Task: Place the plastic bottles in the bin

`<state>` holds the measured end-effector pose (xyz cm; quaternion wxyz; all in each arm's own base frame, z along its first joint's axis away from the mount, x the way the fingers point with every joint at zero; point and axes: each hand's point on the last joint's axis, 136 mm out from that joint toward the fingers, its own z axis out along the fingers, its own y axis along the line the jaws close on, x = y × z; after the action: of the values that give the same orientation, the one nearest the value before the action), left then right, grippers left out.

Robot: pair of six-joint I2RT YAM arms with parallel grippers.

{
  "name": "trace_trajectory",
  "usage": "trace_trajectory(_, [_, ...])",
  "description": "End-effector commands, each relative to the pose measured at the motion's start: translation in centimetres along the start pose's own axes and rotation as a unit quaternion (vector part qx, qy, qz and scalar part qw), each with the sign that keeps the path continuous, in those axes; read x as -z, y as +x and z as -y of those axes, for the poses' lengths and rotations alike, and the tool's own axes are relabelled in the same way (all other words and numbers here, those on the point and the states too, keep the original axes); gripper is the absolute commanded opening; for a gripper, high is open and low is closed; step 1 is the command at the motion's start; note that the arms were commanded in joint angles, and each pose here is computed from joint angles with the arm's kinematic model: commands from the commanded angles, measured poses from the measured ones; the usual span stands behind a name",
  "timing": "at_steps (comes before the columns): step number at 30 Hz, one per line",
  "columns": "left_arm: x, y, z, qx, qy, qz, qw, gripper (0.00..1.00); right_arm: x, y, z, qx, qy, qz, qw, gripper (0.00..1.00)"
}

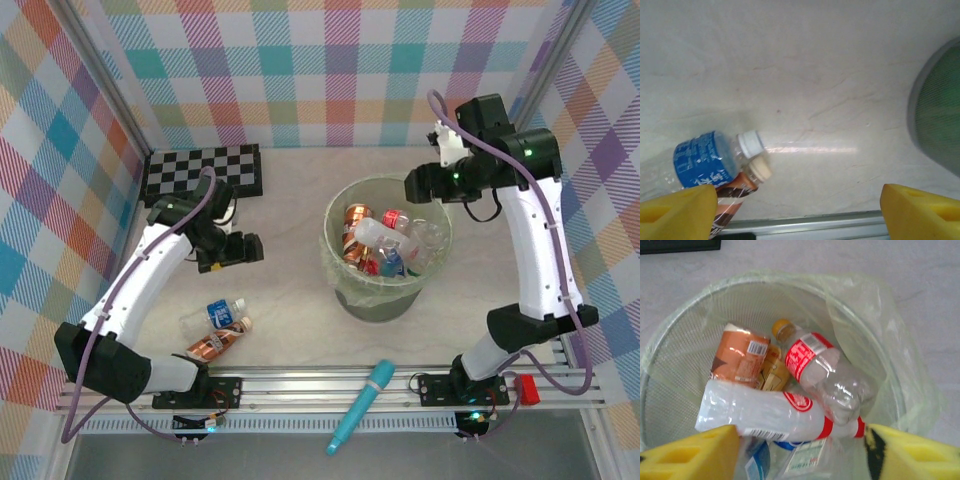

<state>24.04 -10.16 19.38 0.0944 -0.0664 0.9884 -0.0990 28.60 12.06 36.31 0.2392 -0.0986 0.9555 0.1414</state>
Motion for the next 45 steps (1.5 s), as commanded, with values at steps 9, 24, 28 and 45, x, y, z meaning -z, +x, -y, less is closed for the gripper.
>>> trace_trajectory(9, [-0.5, 4.1, -3.0, 0.065, -0.023, -0.029, 0.997, 0.77, -2.6, 8.2, -0.4, -0.073, -0.032, -0.099, 0.992, 0.49])
trace_trajectory(24, [-2.9, 7.5, -6.2, 0.126, -0.055, -0.062, 0.989, 0.79, -2.0, 5.0, -2.5, -0.057, -0.088, -0.033, 0.994, 0.55])
trace_trajectory(28, [-3.6, 7.8, -6.8, 0.187, -0.054, -0.040, 0.980, 0.87, -0.2, 2.5, -3.6, -0.039, -0.110, 0.008, 0.993, 0.62])
trace_trajectory(45, [-5.1, 8.6, -9.7, 0.324, -0.096, 0.004, 0.941, 1.00, -1.1, 1.5, -3.5, -0.019, -0.115, 0.006, 0.993, 0.69])
